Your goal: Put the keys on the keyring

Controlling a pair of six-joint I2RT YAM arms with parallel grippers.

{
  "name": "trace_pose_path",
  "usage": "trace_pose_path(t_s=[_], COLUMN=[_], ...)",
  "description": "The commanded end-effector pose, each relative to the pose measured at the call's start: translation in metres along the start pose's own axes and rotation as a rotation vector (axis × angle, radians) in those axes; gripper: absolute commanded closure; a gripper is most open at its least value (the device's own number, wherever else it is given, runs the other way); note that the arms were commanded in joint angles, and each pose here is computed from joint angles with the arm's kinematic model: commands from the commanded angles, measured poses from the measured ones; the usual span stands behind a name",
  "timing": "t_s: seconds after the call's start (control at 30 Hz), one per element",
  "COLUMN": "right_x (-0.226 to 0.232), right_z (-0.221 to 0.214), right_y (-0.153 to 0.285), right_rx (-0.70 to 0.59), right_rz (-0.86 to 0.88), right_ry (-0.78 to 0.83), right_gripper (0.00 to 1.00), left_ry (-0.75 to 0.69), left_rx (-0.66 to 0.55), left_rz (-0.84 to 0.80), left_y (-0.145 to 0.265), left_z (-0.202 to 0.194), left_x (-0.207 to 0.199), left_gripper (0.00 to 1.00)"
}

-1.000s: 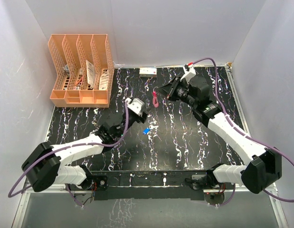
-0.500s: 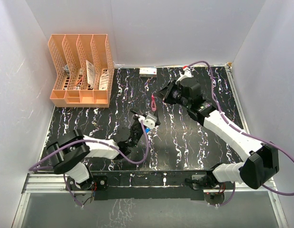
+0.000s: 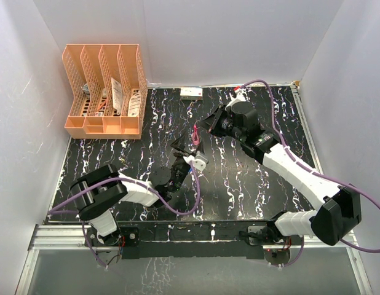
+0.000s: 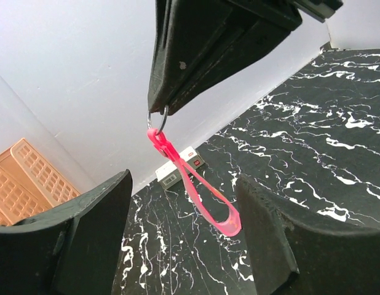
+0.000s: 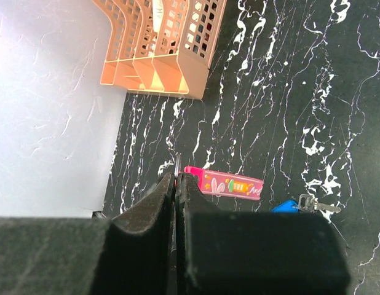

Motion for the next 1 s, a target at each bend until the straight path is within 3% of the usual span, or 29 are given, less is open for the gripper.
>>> trace_pose_path(t_s=[0.0, 0.2, 0.57, 0.97], right_x=[0.020, 0.023, 0.029, 0.035], right_z=[0.015, 0.015, 0.019, 0.016], right_y=[0.018, 0.024, 0.032, 0.027], right_rx=[-0.068, -0.071, -0.081, -0.065], right_rz=[0.067, 0.078, 0.105, 0.148], right_ry=[0.004, 0.000, -0.006, -0.058], right_gripper=[1.00, 1.00, 1.00, 1.00], left_ry=[0.145, 0.246, 0.426, 0.356], left_rx=[-0.196, -0.231, -0.278, -0.290], left_rz=[0.157, 0.201, 0.086, 0.045], left_y=[-0.005, -0.001, 0.008, -0.003], left_z=[0.043, 0.053, 0.060, 0.057], left_x=[0.031, 0.048, 0.044, 0.033], left_gripper=[0.34, 0.45, 0.41, 0.40])
Point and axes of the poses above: each gripper's point midway between its finger pads, its own y axis back along the fingers, its own x axis along the line the jaws close on, z = x × y, the point moved 10 cm from there along y, back along the fingers, and after that the axes turned 3 degrees about y, right-handed, at the moved point
